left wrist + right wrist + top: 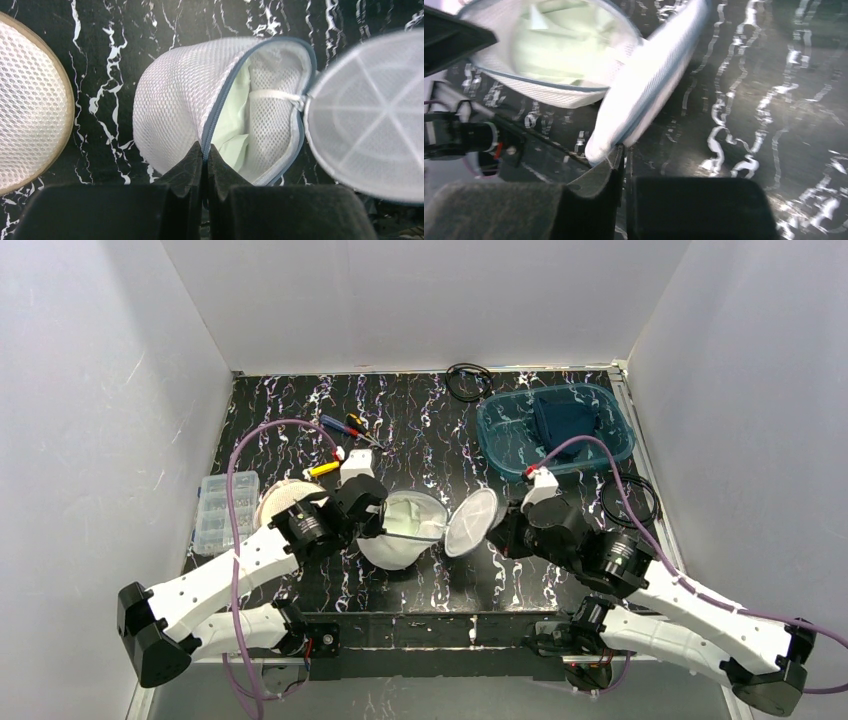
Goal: Unzip the laundry bag and remove the bra
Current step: Open the laundry bag at the center of the board.
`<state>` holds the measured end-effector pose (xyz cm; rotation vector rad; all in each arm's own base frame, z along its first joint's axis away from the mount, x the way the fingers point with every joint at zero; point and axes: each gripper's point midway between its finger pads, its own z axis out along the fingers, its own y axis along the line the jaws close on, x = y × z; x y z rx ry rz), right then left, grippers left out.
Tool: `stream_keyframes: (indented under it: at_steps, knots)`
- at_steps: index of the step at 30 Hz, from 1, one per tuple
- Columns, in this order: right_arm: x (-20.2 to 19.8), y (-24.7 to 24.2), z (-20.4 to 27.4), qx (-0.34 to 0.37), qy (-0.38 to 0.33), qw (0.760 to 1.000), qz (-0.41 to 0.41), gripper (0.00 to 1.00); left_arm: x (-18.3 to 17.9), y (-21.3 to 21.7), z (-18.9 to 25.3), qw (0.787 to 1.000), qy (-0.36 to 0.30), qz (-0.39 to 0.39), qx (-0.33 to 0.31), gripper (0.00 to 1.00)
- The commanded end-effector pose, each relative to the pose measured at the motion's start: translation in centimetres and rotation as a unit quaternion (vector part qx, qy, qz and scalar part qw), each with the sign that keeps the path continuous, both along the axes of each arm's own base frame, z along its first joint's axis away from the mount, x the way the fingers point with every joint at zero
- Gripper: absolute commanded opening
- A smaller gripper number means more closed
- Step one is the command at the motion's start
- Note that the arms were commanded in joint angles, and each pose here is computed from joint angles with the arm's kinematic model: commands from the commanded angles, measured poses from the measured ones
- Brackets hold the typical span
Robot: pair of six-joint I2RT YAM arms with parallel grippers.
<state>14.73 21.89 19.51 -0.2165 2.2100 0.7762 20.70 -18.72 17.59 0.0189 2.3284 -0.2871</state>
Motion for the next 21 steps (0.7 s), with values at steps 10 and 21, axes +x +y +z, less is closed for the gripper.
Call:
stream_keyframes:
  at_steps: [10, 21]
  knots:
    - [-0.3, -1.7, 5.9, 0.003, -0.037, 0.999, 0.003, 0.75, -1.3, 0.2, -2.2, 0.999, 0.028, -0.015, -0.001, 0.00]
    - [3.5, 11.3, 3.6, 0.033, -0.075, 0.987, 0.135, 0.60, -2.4, 1.1, -3.0, 0.999, 0.042, -0.014, -0.001, 0.00]
